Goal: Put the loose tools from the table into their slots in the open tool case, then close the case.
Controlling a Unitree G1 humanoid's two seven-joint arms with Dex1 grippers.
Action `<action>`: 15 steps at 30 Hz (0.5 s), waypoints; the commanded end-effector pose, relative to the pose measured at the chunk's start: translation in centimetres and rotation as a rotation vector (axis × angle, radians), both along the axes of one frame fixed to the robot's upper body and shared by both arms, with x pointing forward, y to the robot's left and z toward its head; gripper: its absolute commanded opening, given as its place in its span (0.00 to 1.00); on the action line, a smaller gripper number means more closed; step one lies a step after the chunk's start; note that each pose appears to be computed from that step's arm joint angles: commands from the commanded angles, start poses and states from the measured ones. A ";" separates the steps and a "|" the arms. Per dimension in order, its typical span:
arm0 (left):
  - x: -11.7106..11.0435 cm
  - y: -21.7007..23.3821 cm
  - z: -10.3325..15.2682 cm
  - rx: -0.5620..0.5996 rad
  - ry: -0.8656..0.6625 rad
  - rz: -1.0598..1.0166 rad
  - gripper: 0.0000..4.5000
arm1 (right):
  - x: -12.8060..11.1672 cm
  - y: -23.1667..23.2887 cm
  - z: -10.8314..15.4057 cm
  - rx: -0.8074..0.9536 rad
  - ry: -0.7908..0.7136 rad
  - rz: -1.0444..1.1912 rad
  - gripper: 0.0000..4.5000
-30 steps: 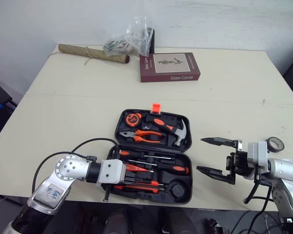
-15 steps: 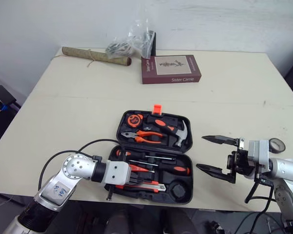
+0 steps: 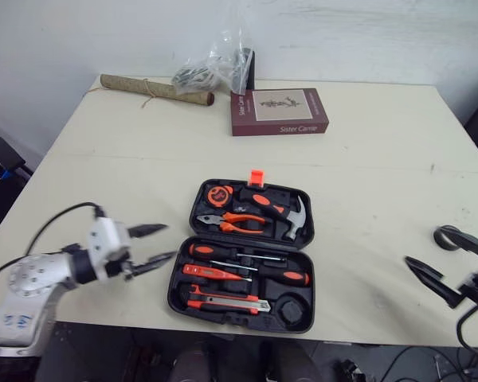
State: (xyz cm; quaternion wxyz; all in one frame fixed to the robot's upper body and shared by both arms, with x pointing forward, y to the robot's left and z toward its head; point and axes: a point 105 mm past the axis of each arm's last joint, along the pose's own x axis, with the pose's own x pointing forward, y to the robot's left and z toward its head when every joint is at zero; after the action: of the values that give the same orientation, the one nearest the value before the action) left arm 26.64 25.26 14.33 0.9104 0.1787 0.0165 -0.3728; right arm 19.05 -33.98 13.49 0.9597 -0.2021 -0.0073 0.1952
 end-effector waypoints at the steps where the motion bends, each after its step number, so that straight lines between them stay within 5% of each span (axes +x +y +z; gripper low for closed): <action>1: -0.2 8.7 0.9 -0.055 -0.026 0.350 0.98 | -3.5 -3.7 -1.0 -0.022 -0.015 -0.222 1.00; 9: -2.4 15.1 0.4 -0.049 -0.023 0.583 0.98 | -8.9 -8.3 -3.2 0.023 -0.005 -0.594 1.00; 15: -1.4 9.9 1.5 -0.033 -0.067 0.367 0.98 | -4.2 -7.5 -0.2 0.068 -0.080 -0.494 1.00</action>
State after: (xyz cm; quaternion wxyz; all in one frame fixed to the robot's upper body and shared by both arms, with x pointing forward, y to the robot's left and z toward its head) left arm 24.90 37.05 14.21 0.9748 0.1520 0.0451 -0.1572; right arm 13.44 -41.93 10.73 0.9841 -0.1585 0.0294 -0.0742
